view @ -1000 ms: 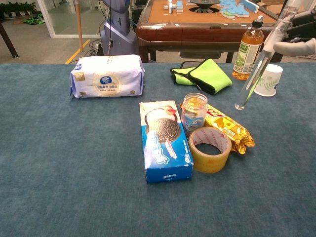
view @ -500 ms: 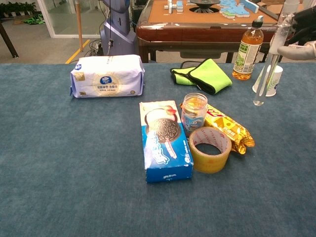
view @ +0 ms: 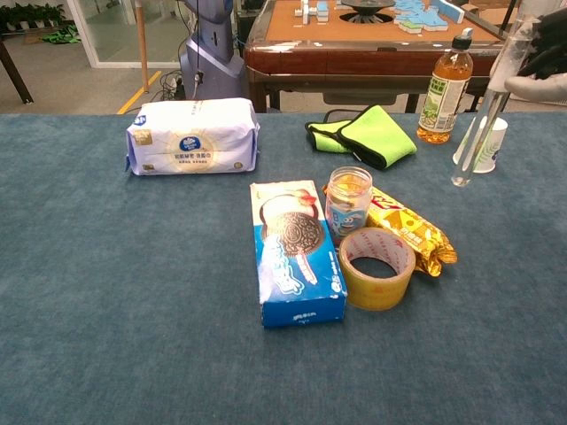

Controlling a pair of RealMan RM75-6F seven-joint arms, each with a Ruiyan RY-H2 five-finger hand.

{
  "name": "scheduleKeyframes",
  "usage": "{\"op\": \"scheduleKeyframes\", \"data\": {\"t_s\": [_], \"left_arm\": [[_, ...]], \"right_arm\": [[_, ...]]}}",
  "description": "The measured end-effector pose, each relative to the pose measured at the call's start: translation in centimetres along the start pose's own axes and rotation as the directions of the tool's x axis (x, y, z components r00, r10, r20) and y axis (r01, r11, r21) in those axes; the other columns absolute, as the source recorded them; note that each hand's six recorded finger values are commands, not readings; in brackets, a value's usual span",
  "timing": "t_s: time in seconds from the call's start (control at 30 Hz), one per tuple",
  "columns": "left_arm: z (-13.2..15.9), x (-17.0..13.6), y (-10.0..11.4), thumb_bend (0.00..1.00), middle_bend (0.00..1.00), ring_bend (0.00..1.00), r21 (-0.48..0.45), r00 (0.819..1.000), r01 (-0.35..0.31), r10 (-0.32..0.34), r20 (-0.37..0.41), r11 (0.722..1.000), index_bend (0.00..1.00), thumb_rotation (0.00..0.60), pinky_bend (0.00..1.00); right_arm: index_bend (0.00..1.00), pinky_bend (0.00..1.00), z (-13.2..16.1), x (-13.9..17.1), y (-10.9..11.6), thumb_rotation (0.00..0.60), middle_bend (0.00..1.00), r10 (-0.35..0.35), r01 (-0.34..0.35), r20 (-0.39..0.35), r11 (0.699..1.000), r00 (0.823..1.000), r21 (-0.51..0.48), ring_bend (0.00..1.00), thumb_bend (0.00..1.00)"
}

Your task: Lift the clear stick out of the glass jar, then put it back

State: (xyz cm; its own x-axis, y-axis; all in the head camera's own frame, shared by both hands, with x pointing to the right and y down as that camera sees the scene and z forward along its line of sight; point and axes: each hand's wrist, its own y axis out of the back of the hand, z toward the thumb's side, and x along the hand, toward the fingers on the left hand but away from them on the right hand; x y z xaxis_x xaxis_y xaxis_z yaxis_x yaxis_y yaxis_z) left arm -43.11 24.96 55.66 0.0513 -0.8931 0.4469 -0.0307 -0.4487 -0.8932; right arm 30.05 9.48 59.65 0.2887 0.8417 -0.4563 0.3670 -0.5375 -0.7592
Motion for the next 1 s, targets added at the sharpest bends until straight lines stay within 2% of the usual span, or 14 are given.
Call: {"op": "scheduleKeyframes", "data": {"t_s": [0.13,0.2,0.27,0.37,0.47,0.53,0.63,0.8,1.0], "left_arm": [[0.1,0.1,-0.1,0.24,0.25,0.30,0.000,1.000,0.002,-0.002,0.003,1.000,0.25,0.600,0.08],[0.1,0.1,-0.1,0.24,0.25,0.30,-0.001,1.000,0.002,-0.002,0.002,1.000,0.25,0.600,0.08],[0.0,0.0,-0.1,0.24,0.25,0.30,-0.001,1.000,0.002,-0.002,-0.001,1.000,0.25,0.600,0.08],[-0.2,-0.1,0.0,0.24,0.25,0.30,0.000,1.000,0.002,-0.002,-0.005,1.000,0.25,0.600,0.08],[-0.3,-0.2,0.1,0.24,0.25,0.30,0.001,1.000,-0.001,0.001,-0.009,1.000,0.25,0.600,0.08],[-0.4,-0.3,0.2,0.24,0.25,0.30,0.000,1.000,-0.004,0.004,-0.011,1.000,0.25,0.600,0.08],[-0.4,-0.4,0.2,0.24,0.25,0.30,-0.001,1.000,-0.003,0.003,-0.012,1.000,0.25,0.600,0.08],[-0.5,-0.4,0.1,0.24,0.25,0.30,-0.001,1.000,-0.002,0.002,-0.013,1.000,0.25,0.600,0.08],[-0.8,-0.5,-0.1,0.24,0.25,0.30,-0.001,1.000,0.002,-0.002,-0.020,1.000,0.25,0.600,0.08]], "right_arm": [[0.68,0.19,-0.5,0.0,0.6,0.600,0.42,-0.079,0.078,-0.003,0.975,0.997,0.210,0.21,0.52],[0.68,0.19,-0.5,0.0,0.6,0.600,0.42,-0.090,0.087,-0.001,0.962,0.996,0.258,0.21,0.52],[0.68,0.19,-0.4,0.1,0.4,0.600,0.42,-0.085,0.082,0.002,0.963,0.996,0.257,0.21,0.52],[0.68,0.19,-0.1,0.1,0.0,0.600,0.42,-0.062,0.060,0.005,0.983,0.998,0.173,0.21,0.52],[0.68,0.19,0.8,-0.1,-0.6,0.600,0.42,-0.029,0.030,-0.005,0.999,1.000,0.018,0.21,0.52],[0.68,0.19,1.6,-0.3,-0.9,0.600,0.42,-0.008,0.006,-0.022,0.996,1.000,-0.092,0.21,0.52],[0.68,0.19,3.6,-0.8,-1.6,0.600,0.42,0.019,-0.033,-0.070,0.979,0.997,-0.201,0.21,0.52],[0.68,0.19,6.6,-2.0,-2.7,0.600,0.42,0.035,-0.069,-0.142,0.969,0.989,-0.237,0.21,0.52],[0.68,0.19,8.2,-3.3,-4.1,0.600,0.42,0.031,-0.071,-0.173,0.972,0.984,-0.226,0.21,0.52]]}}
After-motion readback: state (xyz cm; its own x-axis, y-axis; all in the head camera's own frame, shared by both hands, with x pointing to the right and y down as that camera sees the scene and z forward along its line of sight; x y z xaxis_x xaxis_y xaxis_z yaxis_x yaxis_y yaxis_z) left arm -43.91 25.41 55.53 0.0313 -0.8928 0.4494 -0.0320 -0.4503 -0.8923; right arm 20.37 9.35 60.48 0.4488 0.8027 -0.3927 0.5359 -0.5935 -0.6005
